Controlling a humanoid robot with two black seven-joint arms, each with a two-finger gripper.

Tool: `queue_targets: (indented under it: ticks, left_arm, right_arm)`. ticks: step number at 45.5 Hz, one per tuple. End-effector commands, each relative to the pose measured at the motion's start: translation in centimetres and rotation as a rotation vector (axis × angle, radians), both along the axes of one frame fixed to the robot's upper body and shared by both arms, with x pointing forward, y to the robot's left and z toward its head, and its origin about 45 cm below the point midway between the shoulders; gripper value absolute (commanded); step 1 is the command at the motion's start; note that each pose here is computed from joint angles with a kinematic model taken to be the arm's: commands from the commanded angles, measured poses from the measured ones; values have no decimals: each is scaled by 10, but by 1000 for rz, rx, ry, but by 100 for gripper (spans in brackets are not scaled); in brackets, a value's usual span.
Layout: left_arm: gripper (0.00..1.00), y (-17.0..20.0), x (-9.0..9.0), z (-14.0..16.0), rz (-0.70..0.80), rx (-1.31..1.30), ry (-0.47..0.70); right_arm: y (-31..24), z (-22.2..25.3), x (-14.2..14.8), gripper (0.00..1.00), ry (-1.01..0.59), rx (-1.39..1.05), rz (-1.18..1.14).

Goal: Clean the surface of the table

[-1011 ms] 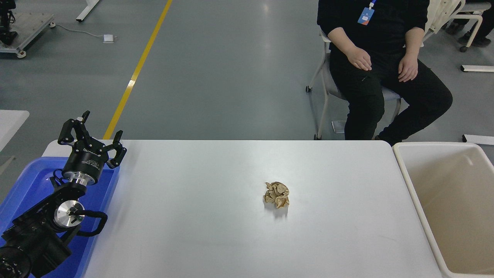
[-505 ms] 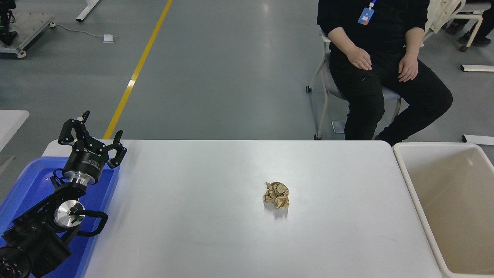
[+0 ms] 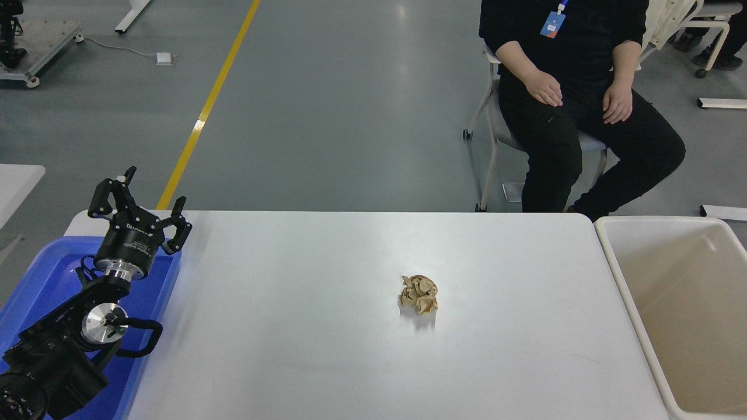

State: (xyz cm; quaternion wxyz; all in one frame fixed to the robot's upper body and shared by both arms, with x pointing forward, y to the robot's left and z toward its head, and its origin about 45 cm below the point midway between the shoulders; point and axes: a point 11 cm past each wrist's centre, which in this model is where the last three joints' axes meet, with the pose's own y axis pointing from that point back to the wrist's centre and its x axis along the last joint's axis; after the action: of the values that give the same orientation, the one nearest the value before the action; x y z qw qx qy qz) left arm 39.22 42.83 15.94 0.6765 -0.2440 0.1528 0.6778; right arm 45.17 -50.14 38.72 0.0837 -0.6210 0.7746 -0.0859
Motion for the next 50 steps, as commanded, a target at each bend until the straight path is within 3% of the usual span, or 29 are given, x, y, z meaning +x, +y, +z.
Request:
queue_targets:
  ticks: [1,11,23,50]
  left_arm:
    - [100,0,0,0,0,1,0]
    - [100,0,0,0,0,1,0]
    - [100,0,0,0,0,-1,0]
    - [100,0,0,0,0,-1,0]
  right_arm:
    - [37,-37,-6,99,31,100,155]
    - [50,-102,-15,99,331,157,258]
    - [54,-143,-29,99,401,200,251]
    - [62,-185,-55,99,276,244,241]
